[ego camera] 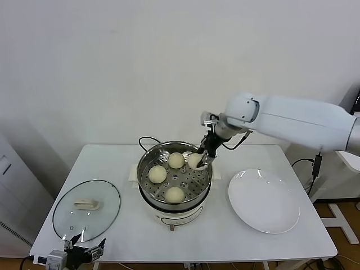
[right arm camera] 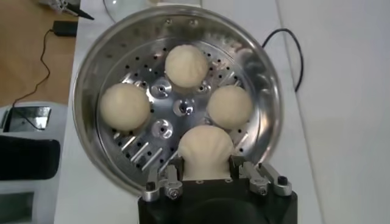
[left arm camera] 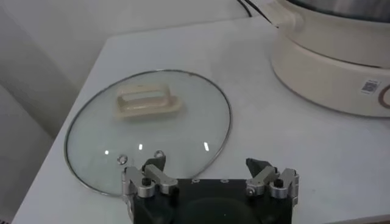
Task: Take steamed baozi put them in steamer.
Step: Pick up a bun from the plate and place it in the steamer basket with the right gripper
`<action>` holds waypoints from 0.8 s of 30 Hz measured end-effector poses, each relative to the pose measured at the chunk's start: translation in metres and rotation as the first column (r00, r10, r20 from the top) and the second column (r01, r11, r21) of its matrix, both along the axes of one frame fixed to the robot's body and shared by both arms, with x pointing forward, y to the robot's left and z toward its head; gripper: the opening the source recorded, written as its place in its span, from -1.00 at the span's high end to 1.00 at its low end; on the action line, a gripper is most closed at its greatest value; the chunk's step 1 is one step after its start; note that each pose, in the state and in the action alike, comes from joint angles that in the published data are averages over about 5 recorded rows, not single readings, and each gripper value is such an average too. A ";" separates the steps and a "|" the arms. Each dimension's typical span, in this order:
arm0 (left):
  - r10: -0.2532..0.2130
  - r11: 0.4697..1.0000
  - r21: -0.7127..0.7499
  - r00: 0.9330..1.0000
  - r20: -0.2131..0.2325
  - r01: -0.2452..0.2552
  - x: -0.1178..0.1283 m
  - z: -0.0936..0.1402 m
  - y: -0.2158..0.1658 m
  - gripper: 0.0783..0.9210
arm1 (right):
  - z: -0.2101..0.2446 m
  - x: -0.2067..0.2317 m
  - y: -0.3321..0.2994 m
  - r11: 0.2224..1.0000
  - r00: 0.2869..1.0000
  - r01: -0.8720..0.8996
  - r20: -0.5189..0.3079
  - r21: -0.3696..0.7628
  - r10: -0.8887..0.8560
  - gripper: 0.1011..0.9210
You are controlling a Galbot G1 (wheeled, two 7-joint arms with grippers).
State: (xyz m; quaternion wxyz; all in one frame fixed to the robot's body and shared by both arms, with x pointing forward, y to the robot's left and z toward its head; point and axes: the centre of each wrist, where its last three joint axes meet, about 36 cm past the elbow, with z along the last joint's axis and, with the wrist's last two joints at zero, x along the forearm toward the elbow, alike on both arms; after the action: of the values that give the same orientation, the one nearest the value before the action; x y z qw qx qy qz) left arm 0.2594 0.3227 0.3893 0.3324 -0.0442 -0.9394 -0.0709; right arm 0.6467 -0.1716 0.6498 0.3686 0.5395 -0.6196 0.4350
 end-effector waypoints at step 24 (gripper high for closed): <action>0.008 1.000 -0.002 1.000 -0.006 -0.008 -0.001 -0.005 0.002 -0.77 | -0.045 -0.006 0.014 0.999 0.999 0.035 -0.022 -0.006 -0.035 -0.67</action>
State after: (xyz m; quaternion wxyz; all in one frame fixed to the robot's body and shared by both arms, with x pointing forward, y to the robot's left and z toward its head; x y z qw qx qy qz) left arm 0.2585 0.3243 0.3847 0.3353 -0.0409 -0.9387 -0.0685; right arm 0.6407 -0.1581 0.6044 0.3843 0.5326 -0.6236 0.4241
